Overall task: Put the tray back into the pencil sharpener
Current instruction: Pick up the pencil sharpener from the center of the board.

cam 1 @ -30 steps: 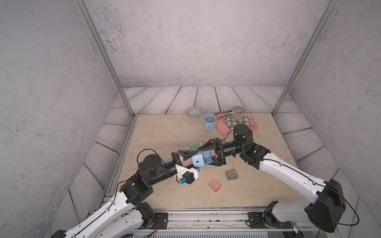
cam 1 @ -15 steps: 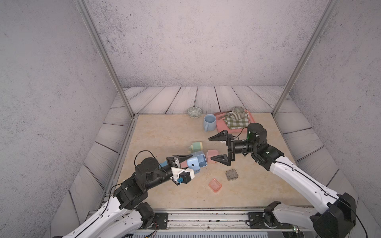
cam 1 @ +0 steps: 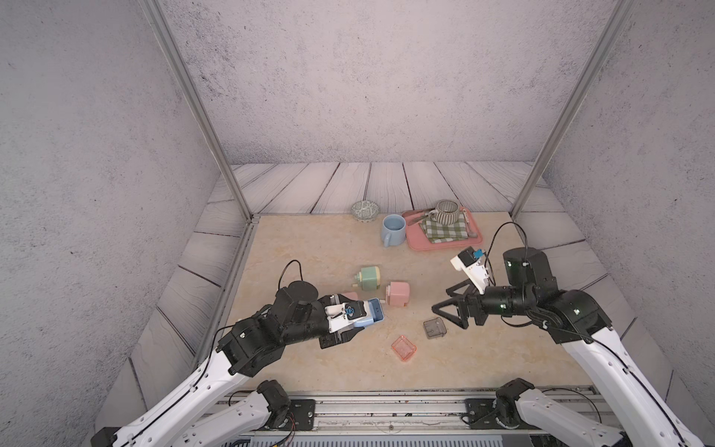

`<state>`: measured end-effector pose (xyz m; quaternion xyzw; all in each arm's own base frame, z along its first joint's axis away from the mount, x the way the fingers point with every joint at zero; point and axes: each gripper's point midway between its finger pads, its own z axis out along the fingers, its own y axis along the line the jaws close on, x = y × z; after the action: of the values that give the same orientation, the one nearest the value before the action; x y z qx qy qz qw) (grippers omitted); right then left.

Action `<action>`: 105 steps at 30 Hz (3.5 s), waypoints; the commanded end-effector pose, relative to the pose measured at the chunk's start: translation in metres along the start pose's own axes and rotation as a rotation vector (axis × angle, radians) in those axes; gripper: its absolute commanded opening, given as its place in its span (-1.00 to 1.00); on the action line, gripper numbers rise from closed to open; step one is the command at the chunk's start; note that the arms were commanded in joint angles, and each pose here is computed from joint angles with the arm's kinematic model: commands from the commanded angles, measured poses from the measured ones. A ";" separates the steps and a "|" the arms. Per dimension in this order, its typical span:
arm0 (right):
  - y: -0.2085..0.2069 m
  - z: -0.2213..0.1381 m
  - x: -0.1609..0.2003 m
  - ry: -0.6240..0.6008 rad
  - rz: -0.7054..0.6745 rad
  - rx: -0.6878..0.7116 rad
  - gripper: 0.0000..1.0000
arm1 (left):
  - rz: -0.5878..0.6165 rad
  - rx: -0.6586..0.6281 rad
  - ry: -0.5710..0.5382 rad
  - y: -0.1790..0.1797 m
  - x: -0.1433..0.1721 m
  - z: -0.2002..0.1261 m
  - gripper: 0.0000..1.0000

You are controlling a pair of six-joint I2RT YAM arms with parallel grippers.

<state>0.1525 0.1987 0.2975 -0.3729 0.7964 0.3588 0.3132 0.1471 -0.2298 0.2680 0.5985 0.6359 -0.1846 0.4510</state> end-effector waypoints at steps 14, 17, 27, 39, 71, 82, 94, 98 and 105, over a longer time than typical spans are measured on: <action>0.041 0.083 -0.005 -0.031 -0.624 -0.229 1.00 | -0.112 0.229 -0.058 -0.026 -0.036 -0.008 -0.81; 0.050 0.092 -0.012 -0.062 -0.622 -0.278 0.99 | -0.117 0.244 -0.068 -0.028 -0.039 -0.008 -0.81; 0.080 0.103 -0.006 -0.085 -0.636 -0.428 0.95 | -0.140 0.259 -0.086 -0.027 -0.046 -0.005 -0.81; 0.081 0.111 0.003 -0.054 -0.642 -0.457 0.50 | -0.178 0.249 -0.059 -0.023 -0.045 -0.003 -0.82; 0.096 0.095 -0.044 -0.259 -0.526 -0.456 -0.02 | -0.416 0.131 -0.265 -0.012 -0.046 -0.016 0.65; 0.097 0.092 -0.053 -0.297 -0.507 -0.453 -0.02 | -0.433 0.148 -0.309 -0.013 -0.048 -0.014 0.46; 0.098 0.091 -0.045 -0.280 -0.508 -0.469 -0.06 | -0.429 0.124 -0.310 -0.010 -0.039 -0.019 0.48; 0.101 0.089 -0.041 -0.273 -0.509 -0.487 -0.06 | -0.447 0.144 -0.326 -0.009 -0.038 -0.021 0.56; 0.106 0.088 -0.046 -0.284 -0.512 -0.519 -0.06 | -0.473 0.262 -0.342 -0.021 -0.042 -0.016 0.60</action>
<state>0.1167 0.3355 0.3014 -0.5643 0.5443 0.4937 0.3762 0.1245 -0.2423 0.3055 0.4413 0.6534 -0.4333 0.4365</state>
